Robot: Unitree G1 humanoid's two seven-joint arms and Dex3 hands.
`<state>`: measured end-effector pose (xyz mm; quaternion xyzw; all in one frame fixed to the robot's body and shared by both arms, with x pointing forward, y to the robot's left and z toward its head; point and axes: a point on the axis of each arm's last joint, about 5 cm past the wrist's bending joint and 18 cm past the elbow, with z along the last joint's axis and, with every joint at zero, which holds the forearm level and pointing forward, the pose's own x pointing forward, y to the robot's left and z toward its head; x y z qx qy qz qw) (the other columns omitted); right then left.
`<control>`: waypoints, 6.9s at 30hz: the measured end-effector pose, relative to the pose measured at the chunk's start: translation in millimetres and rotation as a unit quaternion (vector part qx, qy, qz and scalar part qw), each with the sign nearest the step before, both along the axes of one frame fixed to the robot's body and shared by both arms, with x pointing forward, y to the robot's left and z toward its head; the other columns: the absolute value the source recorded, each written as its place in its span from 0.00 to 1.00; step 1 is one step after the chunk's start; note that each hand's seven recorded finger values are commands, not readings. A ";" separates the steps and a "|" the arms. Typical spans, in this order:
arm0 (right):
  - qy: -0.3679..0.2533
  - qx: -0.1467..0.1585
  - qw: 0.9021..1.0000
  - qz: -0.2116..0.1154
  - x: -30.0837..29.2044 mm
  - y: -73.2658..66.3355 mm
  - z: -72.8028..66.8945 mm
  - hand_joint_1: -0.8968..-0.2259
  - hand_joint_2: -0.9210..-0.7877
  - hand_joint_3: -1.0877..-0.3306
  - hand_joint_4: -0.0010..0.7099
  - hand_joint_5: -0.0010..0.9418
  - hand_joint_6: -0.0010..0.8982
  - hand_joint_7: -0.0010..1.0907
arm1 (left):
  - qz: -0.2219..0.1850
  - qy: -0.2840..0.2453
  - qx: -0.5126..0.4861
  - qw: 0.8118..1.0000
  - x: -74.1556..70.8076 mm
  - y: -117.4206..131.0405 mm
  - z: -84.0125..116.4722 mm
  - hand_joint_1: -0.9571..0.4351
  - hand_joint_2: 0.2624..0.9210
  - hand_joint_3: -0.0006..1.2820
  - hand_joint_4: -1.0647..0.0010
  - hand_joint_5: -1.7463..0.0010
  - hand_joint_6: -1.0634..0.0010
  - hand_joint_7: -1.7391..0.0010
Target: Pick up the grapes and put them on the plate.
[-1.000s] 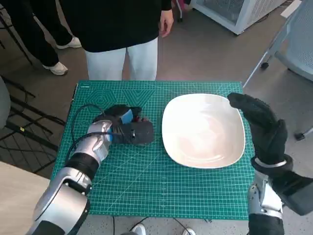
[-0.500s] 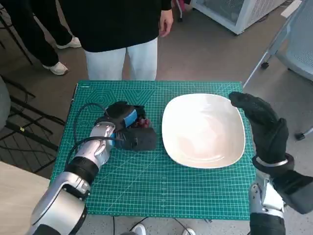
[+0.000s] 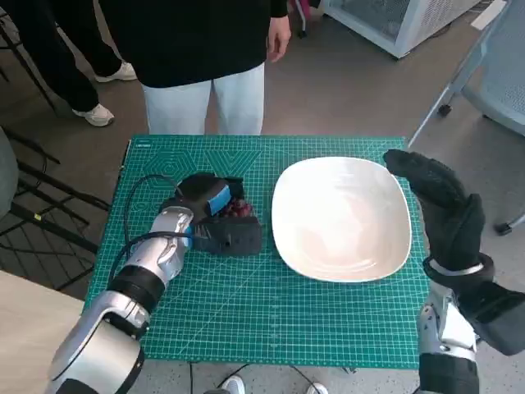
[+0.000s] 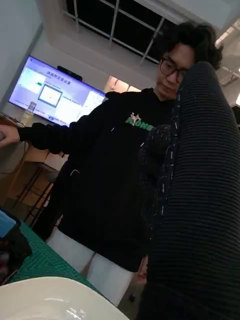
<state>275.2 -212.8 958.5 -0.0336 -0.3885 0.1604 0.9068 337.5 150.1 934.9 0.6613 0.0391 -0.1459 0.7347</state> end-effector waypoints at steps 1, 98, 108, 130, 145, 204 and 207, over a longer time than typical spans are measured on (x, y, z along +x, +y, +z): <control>0.000 0.000 1.000 0.000 0.0 0.0 -0.1 0.49 0.00 0.53 0.28 0.00 0.00 0.32 | 0.000 0.000 0.000 1.000 0.0 0.0 -0.1 0.69 1.00 0.14 0.49 0.27 0.51 0.25; -0.016 0.016 1.000 -0.004 0.2 4.7 4.4 0.47 0.00 0.51 0.27 0.00 0.00 0.32 | -0.068 -0.138 -0.054 0.987 -32.9 -18.3 67.1 0.69 1.00 0.11 0.41 0.28 0.52 0.28; -0.017 0.017 1.000 -0.005 -1.1 3.6 4.9 0.46 0.00 0.51 0.26 0.00 0.00 0.32 | -0.133 -0.141 -0.071 0.978 -31.5 -61.8 80.8 0.69 1.00 0.10 0.40 0.27 0.49 0.32; -0.022 0.024 0.999 -0.015 -9.1 -4.5 5.6 0.48 0.00 0.49 0.24 0.00 0.00 0.31 | -0.226 -0.079 -0.053 0.970 -12.2 -145.6 80.0 0.69 1.00 0.17 0.53 0.15 0.51 0.33; -0.026 0.026 0.999 -0.020 -12.2 -7.1 5.5 0.49 0.00 0.49 0.23 0.00 0.00 0.31 | -0.224 -0.042 -0.029 0.973 -6.6 -162.1 79.6 0.69 1.00 0.32 0.74 0.09 0.74 0.11; -0.021 0.032 0.999 -0.025 -9.8 -4.7 3.6 0.49 0.00 0.49 0.23 0.00 0.00 0.31 | -0.202 -0.063 -0.357 0.910 6.2 -56.8 49.1 0.18 1.00 0.41 0.96 0.99 0.82 0.99; -0.022 0.031 0.999 -0.025 -9.8 -4.5 3.5 0.49 0.00 0.49 0.23 0.00 0.00 0.31 | -0.183 -0.078 -0.434 0.879 2.7 -41.5 42.6 0.22 1.00 0.40 0.90 0.98 0.81 0.99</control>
